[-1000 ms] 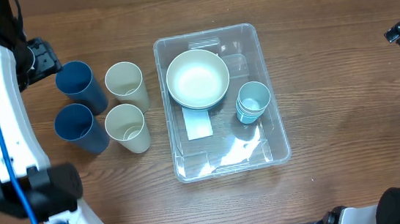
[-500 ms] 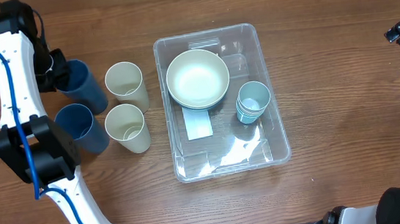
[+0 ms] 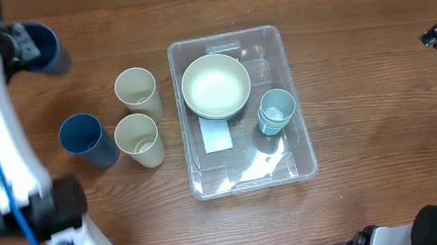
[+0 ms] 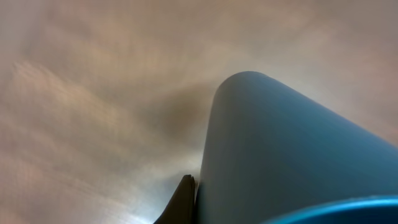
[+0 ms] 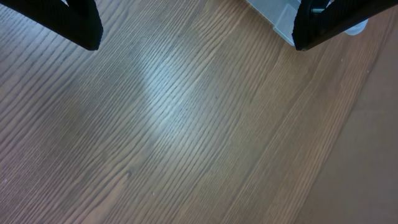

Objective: Pack container
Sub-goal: 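Grasp the back dark blue cup with the left gripper, then place the dark blue cup upright in the container's front right, then grasp the front dark blue cup with the left gripper, then carry the dark blue cup onto the other dark blue cup, then grasp the back cream paper cup with the left gripper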

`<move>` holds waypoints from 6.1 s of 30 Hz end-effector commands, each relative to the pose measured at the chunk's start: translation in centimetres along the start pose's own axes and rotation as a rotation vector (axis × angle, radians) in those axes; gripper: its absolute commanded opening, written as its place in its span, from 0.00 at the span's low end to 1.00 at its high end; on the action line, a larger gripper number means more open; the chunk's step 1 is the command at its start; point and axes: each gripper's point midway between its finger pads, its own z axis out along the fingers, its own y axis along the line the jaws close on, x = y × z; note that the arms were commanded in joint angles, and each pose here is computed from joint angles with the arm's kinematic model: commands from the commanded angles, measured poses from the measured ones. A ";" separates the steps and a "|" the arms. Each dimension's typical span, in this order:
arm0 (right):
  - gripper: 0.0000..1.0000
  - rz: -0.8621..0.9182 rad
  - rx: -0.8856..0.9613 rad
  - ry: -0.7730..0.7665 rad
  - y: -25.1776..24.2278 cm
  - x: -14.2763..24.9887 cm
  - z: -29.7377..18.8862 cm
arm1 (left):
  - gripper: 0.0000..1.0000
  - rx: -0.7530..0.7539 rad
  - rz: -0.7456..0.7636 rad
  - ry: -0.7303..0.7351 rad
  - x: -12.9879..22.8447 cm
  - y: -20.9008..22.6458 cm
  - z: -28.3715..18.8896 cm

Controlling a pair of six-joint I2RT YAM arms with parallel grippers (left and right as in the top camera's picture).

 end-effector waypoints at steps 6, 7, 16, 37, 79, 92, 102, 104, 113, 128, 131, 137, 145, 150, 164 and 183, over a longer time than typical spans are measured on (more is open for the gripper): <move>1.00 0.005 -0.005 -0.007 0.1 -0.2 -0.1 | 0.04 0.499 0.461 -0.169 10.3 -13.6 -18.8; 1.00 0.005 -0.005 -0.007 0.1 -0.2 -0.1 | 0.04 0.527 0.508 -0.144 11.6 -15.0 -18.9; 1.00 0.005 -0.005 -0.007 0.1 -0.2 -0.1 | 0.04 0.454 0.892 0.268 25.6 -23.5 -10.5; 1.00 0.005 -0.006 -0.008 0.1 -0.2 -0.1 | 0.09 0.368 1.107 0.436 38.1 -32.6 1.6; 1.00 0.005 -0.006 -0.008 0.1 -0.2 -0.1 | 0.04 0.020 -0.114 0.488 21.3 4.5 13.9; 1.00 0.005 -0.005 -0.007 0.1 -0.2 -0.1 | 0.04 0.025 -0.123 0.141 9.0 4.3 -3.7; 1.00 0.005 -0.005 -0.007 0.1 -0.2 -0.1 | 0.04 0.586 0.592 0.005 16.4 -15.4 -17.6; 1.00 0.005 -0.005 -0.007 0.1 -0.2 -0.1 | 0.04 0.652 0.772 0.025 19.9 -19.5 -18.5; 1.00 0.005 -0.006 -0.008 0.1 -0.2 -0.1 | 0.04 0.572 1.124 0.157 28.9 -28.4 -13.9; 1.00 0.005 -0.006 -0.008 0.1 -0.2 -0.1 | 0.25 0.471 1.177 0.231 31.4 -31.5 -8.4; 1.00 0.005 -0.005 -0.007 0.1 -0.2 -0.1 | 0.40 0.476 1.131 0.221 30.5 -30.7 -9.9; 1.00 0.005 -0.006 -0.008 0.1 -0.2 -0.1 | 0.57 0.332 0.853 -0.018 20.5 -23.8 -13.7; 1.00 0.005 -0.005 -0.007 0.1 -0.2 -0.1 | 0.68 0.202 0.229 0.076 8.6 -8.6 -7.6; 1.00 0.005 -0.006 -0.008 0.1 -0.2 -0.1 | 0.71 0.312 0.323 0.265 8.6 -9.1 0.5; 1.00 0.005 -0.005 -0.007 0.1 -0.2 -0.1 | 0.58 0.319 0.433 0.549 13.2 -11.8 10.7; 1.00 0.005 -0.006 -0.008 0.1 -0.2 -0.1 | 0.04 0.160 0.334 0.499 13.1 -11.3 13.1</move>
